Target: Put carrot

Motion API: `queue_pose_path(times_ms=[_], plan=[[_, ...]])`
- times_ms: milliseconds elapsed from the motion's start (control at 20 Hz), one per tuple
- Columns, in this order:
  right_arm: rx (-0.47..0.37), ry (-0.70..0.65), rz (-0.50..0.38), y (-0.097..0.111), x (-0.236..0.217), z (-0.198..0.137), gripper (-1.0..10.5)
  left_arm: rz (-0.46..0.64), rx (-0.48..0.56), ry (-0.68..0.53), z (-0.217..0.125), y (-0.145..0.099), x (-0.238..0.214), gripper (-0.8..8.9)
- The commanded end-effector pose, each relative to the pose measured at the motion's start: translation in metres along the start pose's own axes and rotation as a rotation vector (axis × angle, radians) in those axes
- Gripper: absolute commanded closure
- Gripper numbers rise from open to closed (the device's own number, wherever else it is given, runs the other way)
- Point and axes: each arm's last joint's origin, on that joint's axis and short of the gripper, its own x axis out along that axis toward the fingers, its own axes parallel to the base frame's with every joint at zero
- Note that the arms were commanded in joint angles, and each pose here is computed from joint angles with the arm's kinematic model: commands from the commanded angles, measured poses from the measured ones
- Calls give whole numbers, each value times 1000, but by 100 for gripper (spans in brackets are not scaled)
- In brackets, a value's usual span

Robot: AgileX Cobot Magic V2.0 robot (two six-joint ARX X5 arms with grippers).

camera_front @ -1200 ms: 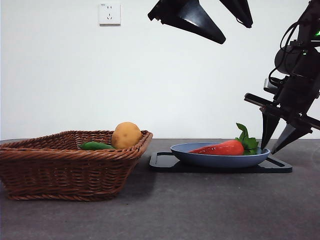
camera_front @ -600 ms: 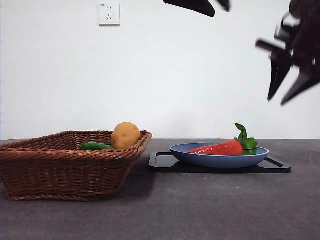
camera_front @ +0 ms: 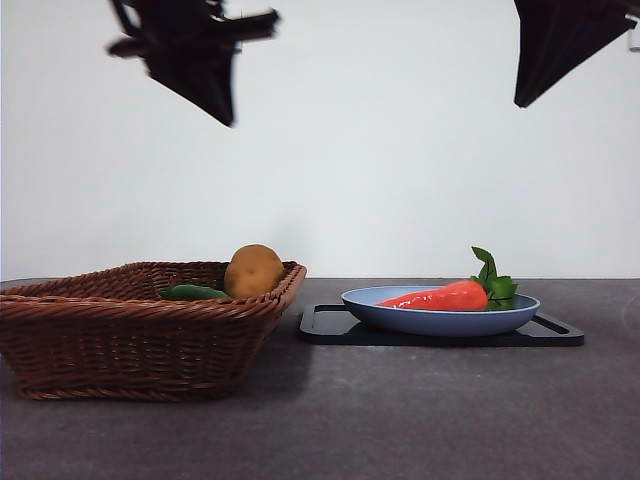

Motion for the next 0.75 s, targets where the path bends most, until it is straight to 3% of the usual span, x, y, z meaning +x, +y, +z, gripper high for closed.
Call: queue_pose_path(times_ms=[50, 250, 550, 750], plan=[[-35, -82, -2, 8, -4, -16, 943, -8, -11, -90, -6, 12, -32, 807], [-50, -290, 63, 15, -15, -60, 943, 0, -34, -183, -57, 25, -87, 807], [6, -653, 17, 10, -25, -126, 943, -9, -106, -360, -152, 26, -146, 807], [31, -718, -18, 4, -28, -143, 943, -21, -148, -492, -192, 27, -174, 807]])
